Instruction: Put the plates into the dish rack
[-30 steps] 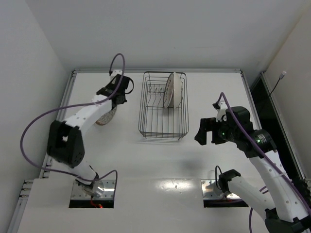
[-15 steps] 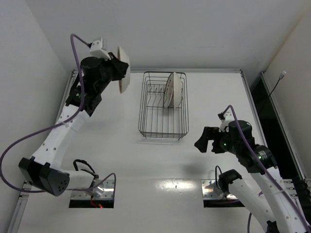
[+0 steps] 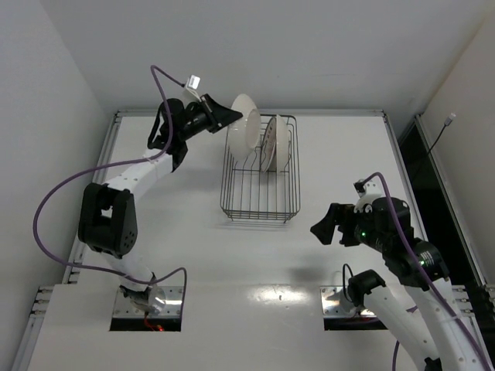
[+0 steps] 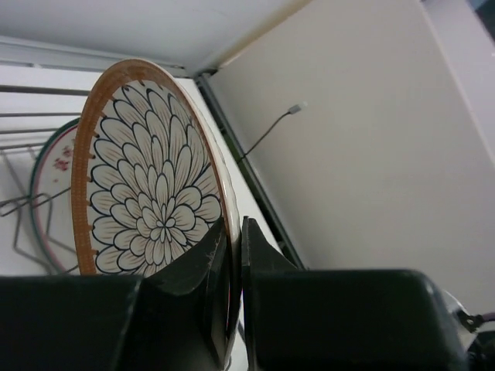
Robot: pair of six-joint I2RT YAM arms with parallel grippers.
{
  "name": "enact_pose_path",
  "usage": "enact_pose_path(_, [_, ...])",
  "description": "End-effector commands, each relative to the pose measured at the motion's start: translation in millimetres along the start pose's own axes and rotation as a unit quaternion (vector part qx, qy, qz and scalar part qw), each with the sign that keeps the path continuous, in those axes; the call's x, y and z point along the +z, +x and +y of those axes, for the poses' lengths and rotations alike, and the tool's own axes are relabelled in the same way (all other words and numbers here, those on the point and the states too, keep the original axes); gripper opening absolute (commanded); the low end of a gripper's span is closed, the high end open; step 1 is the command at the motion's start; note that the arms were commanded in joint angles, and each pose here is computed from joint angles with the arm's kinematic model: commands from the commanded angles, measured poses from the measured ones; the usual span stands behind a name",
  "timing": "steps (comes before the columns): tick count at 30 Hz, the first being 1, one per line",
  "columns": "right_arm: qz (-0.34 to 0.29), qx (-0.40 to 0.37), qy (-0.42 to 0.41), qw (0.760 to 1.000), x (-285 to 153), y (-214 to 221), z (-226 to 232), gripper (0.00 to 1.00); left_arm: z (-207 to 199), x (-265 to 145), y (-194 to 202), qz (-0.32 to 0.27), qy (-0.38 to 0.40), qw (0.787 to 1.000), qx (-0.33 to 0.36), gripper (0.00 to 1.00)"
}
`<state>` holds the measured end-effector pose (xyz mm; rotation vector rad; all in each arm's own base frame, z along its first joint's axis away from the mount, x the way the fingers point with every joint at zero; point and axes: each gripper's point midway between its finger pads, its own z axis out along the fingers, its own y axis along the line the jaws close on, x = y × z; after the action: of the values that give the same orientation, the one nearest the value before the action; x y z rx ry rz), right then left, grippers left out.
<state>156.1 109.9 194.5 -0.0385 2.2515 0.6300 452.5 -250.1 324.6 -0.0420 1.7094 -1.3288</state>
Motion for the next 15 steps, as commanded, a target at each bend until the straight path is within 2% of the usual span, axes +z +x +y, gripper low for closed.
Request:
enact_pose_path(1, [-0.022, 0.003, -0.018, 1.000, -7.9, -13.6, 11.3, 1.00, -98.4, -19.4, -53.5, -0.087, 0.194, 0.975, 0.061, 0.00])
enact_pose_path(9, [-0.012, 0.005, -0.019, 1.000, -4.6, -9.6, 10.5, 1.00, -75.6, -6.6, -37.9, -0.086, 0.186, 0.978, 0.027, 0.00])
enact_pose_path(15, [-0.005, 0.006, -0.021, 1.000, -0.9, -7.6, 10.6, 1.00, -41.3, 4.5, -29.2, -0.088, 0.142, 0.986, 0.007, 0.00])
